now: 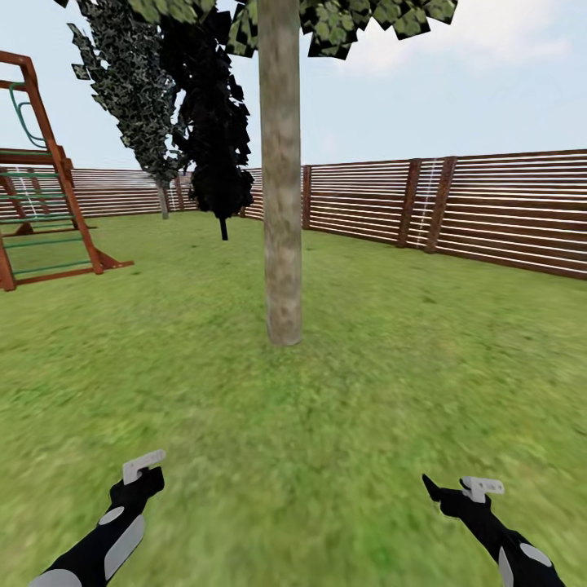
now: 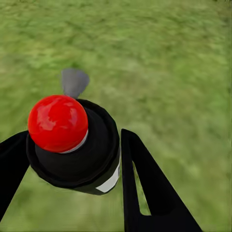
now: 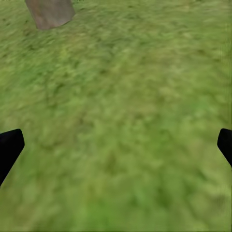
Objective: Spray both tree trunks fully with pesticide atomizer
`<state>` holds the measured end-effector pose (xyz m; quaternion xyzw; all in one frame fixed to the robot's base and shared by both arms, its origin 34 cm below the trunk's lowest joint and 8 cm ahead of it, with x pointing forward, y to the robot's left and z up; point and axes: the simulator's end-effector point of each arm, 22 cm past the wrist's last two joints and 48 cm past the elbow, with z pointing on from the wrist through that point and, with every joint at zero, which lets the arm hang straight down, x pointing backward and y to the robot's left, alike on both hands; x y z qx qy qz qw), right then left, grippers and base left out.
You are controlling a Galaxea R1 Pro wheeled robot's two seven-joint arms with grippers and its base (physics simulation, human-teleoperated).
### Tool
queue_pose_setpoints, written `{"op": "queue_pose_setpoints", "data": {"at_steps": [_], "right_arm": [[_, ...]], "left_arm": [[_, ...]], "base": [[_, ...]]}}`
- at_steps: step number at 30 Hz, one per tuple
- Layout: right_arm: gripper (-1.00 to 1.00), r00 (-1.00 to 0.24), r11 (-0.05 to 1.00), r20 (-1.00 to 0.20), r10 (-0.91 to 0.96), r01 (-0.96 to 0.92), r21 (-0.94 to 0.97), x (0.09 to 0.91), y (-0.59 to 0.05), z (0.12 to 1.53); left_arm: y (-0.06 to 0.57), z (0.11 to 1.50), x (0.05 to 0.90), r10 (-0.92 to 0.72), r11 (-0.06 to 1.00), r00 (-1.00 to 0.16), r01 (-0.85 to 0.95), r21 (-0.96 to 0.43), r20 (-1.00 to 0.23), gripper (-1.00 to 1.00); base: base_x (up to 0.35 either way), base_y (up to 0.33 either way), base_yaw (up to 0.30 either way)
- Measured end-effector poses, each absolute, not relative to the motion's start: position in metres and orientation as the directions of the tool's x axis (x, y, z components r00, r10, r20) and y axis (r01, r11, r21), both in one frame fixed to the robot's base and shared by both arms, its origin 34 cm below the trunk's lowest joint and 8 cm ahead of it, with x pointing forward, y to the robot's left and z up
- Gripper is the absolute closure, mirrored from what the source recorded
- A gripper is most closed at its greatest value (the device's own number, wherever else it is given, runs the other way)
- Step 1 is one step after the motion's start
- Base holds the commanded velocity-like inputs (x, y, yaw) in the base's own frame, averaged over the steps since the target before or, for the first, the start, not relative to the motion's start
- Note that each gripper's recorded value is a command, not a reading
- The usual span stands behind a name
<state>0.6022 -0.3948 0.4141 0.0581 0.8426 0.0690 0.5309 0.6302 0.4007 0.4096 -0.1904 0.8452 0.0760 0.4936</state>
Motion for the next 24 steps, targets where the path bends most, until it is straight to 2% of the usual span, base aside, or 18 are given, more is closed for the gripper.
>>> {"op": "queue_pose_setpoints", "data": {"at_steps": [14, 24], "right_arm": [[-1.0, -0.429, 0.984, -0.887, 0.171, 0.025, 0.177, 0.602, -0.395, 0.414], [-1.0, -0.469, 0.977, -0.859, 0.204, 0.047, 0.207, 0.597, -0.397, 0.406]], "left_arm": [[0.401, 0.41, 0.63, -0.247, 0.916, -0.44, -0.396, -0.06, -0.863, 1.0], [0.391, 0.409, 0.632, -0.213, 0.933, -0.453, -0.356, -0.043, -0.866, 1.0]], "base": [[0.323, 0.0, 0.0], [0.017, 0.0, 0.0]]}}
